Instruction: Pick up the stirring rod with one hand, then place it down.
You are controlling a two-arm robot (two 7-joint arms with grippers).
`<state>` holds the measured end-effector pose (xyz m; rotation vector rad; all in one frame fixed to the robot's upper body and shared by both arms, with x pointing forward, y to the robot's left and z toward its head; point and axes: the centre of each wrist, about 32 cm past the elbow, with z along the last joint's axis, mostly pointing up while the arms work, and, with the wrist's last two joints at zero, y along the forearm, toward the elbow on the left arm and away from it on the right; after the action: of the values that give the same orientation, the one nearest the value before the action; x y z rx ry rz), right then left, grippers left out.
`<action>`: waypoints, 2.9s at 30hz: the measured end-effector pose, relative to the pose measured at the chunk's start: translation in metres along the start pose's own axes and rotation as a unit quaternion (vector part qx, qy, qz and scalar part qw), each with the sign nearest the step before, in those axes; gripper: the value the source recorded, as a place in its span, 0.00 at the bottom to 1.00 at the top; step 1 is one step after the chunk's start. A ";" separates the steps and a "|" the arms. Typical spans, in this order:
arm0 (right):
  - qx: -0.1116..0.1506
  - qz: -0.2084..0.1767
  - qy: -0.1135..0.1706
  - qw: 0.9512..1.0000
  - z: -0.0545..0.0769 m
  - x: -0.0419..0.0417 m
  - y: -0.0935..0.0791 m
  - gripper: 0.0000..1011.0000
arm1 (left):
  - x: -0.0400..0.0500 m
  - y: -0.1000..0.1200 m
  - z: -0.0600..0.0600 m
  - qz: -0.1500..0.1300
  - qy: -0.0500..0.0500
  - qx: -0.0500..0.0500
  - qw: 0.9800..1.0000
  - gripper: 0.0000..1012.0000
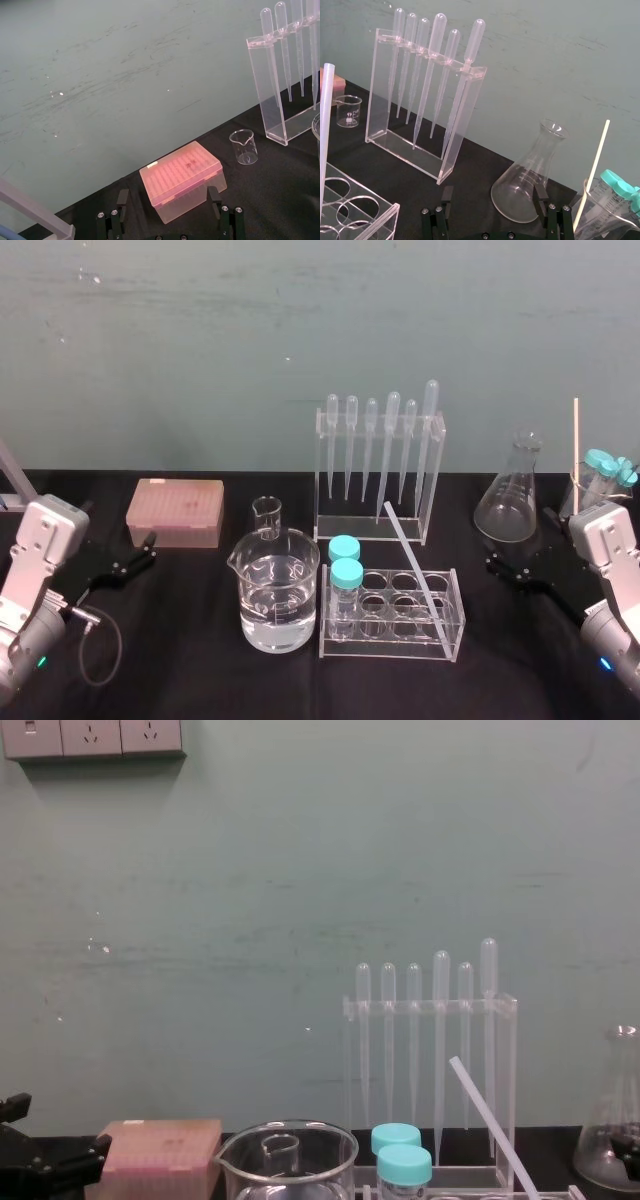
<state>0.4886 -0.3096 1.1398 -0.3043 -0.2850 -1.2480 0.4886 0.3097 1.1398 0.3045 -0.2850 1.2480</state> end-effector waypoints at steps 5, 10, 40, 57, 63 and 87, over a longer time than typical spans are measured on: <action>0.000 0.000 0.000 1.000 0.000 0.0000 0.000 0.99 | 0.0000 0.000 0.000 0.000 0.000 0.000 1.000 0.99; 0.000 0.000 0.000 1.000 0.000 0.0000 0.000 0.99 | 0.0000 0.000 0.000 0.000 0.000 0.000 1.000 0.99; 0.000 0.000 0.000 1.000 0.000 0.0000 0.000 0.99 | 0.0000 0.000 0.000 0.000 0.000 0.000 1.000 0.99; 0.000 0.000 0.000 1.000 0.000 0.0000 0.000 0.99 | 0.0000 0.000 0.000 0.000 0.000 0.000 1.000 0.99; 0.004 -0.015 0.001 1.000 0.001 0.0027 -0.001 0.99 | 0.0000 0.000 0.000 0.000 0.000 0.000 1.000 0.99; 0.145 0.156 0.104 0.971 0.043 0.0021 0.035 0.99 | 0.0000 0.000 0.000 0.000 0.000 0.000 1.000 0.99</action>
<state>0.5202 -0.2853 1.1780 0.0361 -0.2251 -0.9024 0.4886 0.3097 1.1398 0.3045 -0.2850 1.2480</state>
